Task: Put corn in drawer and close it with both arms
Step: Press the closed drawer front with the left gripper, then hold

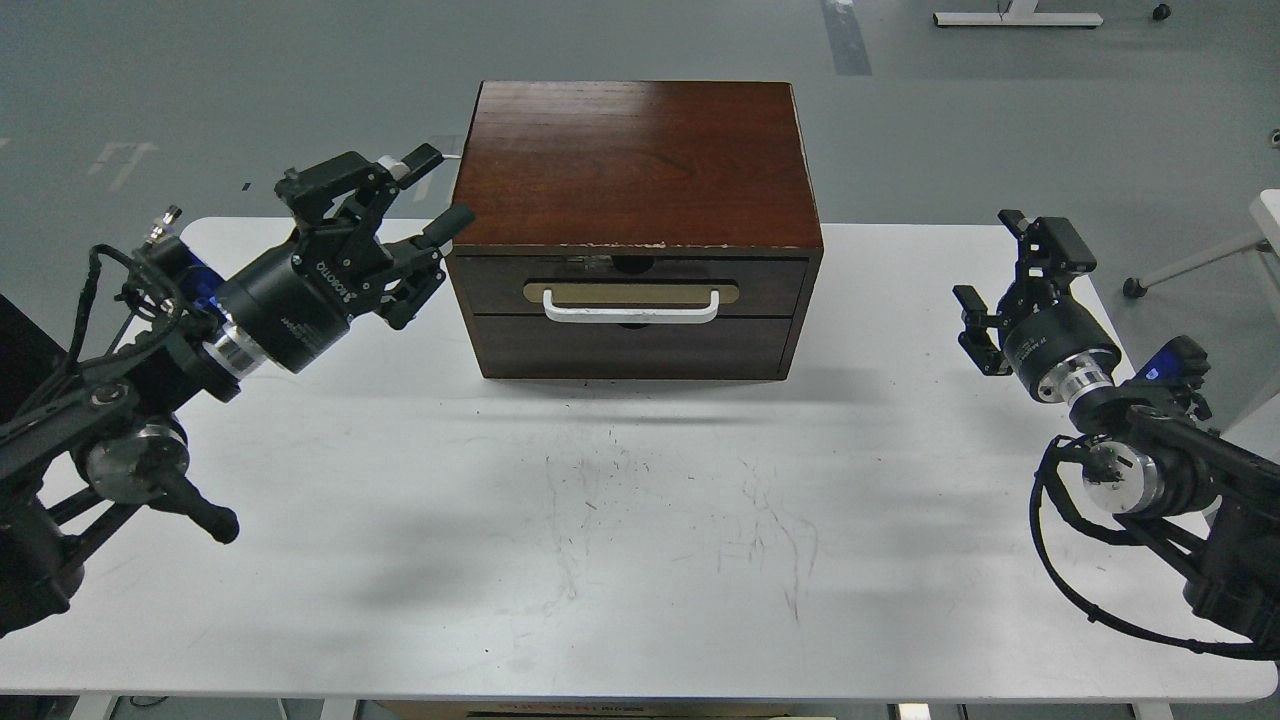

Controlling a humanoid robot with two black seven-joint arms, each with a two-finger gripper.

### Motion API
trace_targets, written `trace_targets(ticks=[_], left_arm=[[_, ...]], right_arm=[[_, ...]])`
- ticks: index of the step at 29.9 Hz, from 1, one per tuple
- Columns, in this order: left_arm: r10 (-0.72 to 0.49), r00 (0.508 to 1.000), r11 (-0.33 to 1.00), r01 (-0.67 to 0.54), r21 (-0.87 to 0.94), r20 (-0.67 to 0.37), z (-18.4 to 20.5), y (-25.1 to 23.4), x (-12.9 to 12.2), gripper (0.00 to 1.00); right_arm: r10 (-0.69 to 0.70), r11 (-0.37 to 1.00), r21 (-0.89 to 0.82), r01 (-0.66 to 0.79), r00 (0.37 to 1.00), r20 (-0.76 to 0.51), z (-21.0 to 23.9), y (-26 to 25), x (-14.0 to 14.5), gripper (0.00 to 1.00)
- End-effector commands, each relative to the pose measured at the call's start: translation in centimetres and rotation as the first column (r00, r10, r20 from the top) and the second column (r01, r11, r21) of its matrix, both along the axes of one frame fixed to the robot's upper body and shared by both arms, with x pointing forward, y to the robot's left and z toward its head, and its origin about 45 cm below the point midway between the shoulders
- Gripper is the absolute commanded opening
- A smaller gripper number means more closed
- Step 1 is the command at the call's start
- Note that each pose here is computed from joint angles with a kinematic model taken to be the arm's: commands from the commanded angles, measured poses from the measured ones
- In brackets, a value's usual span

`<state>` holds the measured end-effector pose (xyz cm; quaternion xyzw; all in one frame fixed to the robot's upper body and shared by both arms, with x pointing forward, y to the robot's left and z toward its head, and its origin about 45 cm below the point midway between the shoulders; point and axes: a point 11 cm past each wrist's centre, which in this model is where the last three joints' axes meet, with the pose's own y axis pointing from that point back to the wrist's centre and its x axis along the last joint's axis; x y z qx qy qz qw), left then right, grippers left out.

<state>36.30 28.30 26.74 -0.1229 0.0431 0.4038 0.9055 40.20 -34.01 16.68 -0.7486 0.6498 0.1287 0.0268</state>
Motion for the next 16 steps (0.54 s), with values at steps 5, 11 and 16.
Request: trace_targets(ticks=[5, 11, 16], left_arm=[[0.171, 0.972, 0.983, -0.180, -0.043, -0.164, -5.1, 4.9, -0.9, 1.00], [0.228, 0.948, 0.970, -0.240, -0.028, -0.221, -8.0, 6.0, -1.1, 1.00], [0.243, 0.935, 0.966, -0.256, -0.020, -0.259, -9.8, 6.0, -1.6, 1.00]], right_arm=[[0.050, 0.995, 0.088, -0.048, 0.999, -0.022, -1.3, 1.1, -0.8, 0.99], [0.075, 0.994, 0.088, -0.071, 0.996, -0.038, -2.1, 2.2, -1.2, 1.00], [0.081, 0.992, 0.095, -0.078, 0.996, -0.026, -1.7, 2.4, -0.9, 1.00]])
